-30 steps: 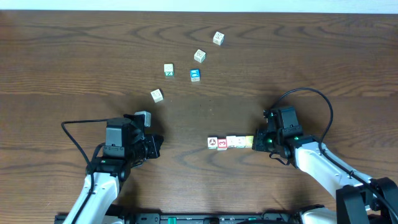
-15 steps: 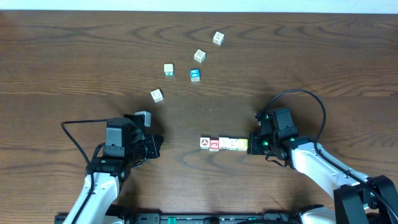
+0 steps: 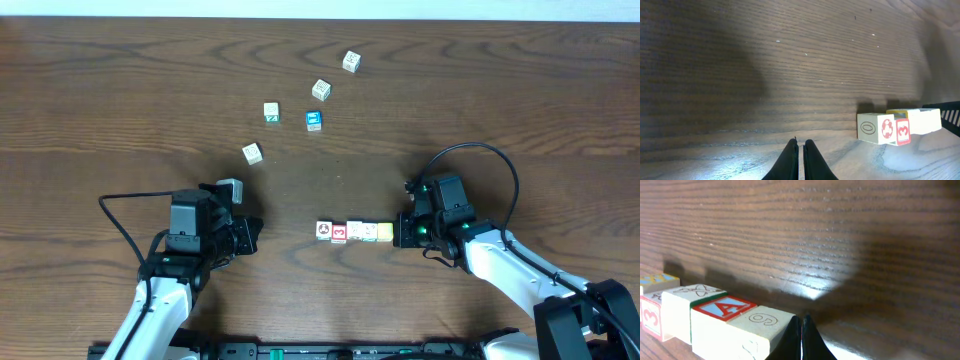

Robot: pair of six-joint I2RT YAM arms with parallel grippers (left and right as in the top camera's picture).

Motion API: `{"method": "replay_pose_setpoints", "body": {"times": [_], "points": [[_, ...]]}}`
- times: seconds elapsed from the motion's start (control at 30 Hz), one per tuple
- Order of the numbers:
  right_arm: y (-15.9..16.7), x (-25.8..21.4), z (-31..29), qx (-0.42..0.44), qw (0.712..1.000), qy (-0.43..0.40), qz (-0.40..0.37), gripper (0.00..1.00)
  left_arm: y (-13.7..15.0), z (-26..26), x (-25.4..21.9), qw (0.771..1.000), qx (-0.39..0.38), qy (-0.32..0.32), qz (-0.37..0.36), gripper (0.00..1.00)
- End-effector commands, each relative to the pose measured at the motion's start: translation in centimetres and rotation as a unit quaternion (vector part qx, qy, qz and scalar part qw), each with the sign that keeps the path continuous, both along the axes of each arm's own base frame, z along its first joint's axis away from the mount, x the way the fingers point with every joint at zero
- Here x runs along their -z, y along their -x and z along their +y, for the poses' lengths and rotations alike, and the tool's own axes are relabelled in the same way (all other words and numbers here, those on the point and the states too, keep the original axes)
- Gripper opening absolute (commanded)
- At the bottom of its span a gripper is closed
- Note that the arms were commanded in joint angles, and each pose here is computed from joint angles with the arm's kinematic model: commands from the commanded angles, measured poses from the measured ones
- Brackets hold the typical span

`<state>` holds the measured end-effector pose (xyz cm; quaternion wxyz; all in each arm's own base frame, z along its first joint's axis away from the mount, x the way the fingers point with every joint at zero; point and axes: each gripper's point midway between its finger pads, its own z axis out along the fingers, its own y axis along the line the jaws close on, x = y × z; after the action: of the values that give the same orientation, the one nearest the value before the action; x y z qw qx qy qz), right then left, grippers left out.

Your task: Lift 5 blocks

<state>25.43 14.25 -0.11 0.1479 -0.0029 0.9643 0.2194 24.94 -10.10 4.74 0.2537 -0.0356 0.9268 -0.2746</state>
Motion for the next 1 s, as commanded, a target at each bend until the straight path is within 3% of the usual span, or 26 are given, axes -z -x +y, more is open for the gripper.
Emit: {"method": "replay_pose_setpoints", "body": {"times": [0.0, 0.43, 0.6, 0.97], "points": [[0.4, 0.2, 0.6, -0.004, 1.0, -0.01, 0.006, 0.01, -0.2, 0.0, -0.1, 1.0, -0.002, -0.001, -0.002, 0.07], [-0.9, -0.1, -2.0, 0.049, 0.998, 0.047, 0.012, 0.01, -0.1, 0.0, -0.1, 1.0, -0.002, -0.001, -0.001, 0.07], [-3.2, -2.0, -3.6, 0.073, 0.994, 0.082, -0.004, 0.01, -0.1, 0.0, -0.1, 1.0, -0.002, -0.001, -0.001, 0.07], [-8.1, -7.2, -1.1, 0.037, 0.996, 0.038, -0.073, 0.01, -0.2, 0.0, -0.1, 1.0, -0.002, -0.001, -0.002, 0.07]]}}
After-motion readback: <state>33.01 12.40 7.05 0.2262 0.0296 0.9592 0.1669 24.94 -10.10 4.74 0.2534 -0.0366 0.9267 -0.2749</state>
